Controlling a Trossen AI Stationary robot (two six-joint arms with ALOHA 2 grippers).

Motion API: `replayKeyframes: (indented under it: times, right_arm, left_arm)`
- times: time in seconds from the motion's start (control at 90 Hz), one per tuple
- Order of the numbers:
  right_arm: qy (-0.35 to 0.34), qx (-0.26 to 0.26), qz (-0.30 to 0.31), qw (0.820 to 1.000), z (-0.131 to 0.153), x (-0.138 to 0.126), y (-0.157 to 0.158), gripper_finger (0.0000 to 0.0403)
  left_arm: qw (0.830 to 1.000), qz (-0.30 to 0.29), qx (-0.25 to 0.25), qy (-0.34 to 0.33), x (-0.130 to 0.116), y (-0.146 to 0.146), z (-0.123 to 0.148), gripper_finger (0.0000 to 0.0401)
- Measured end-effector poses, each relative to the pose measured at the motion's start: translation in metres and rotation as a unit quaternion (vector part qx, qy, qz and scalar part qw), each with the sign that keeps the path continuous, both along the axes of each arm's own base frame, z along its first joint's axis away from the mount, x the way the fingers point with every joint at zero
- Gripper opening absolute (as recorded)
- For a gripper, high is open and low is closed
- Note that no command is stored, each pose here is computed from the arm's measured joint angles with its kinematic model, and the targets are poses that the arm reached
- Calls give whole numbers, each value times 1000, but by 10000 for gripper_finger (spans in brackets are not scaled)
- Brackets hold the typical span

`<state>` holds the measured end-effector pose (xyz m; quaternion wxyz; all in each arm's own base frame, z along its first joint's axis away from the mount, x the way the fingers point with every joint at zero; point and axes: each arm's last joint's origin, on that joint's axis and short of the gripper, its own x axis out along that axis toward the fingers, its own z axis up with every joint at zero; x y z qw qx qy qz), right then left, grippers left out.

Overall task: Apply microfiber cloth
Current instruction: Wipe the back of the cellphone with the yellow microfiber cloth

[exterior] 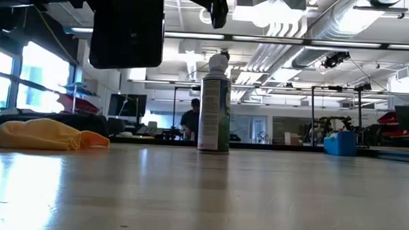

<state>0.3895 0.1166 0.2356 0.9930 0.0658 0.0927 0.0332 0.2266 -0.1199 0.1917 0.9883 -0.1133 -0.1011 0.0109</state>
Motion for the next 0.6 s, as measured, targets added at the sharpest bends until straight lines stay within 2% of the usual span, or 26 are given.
replayKeyframes:
  times: [0.244,0.389,0.6]
  right_arm:
    - [0,20,-12,1000,0,4,-13,60]
    - [2,33,4,999,0,6,-19,17]
    - [1,31,8,999,1,6,-19,6]
  left_arm:
    - [1000,16,8,-7,3,6,2,8]
    - [1000,19,8,-7,5,9,2,9]
    - [999,19,24,-12,2,6,6,56]
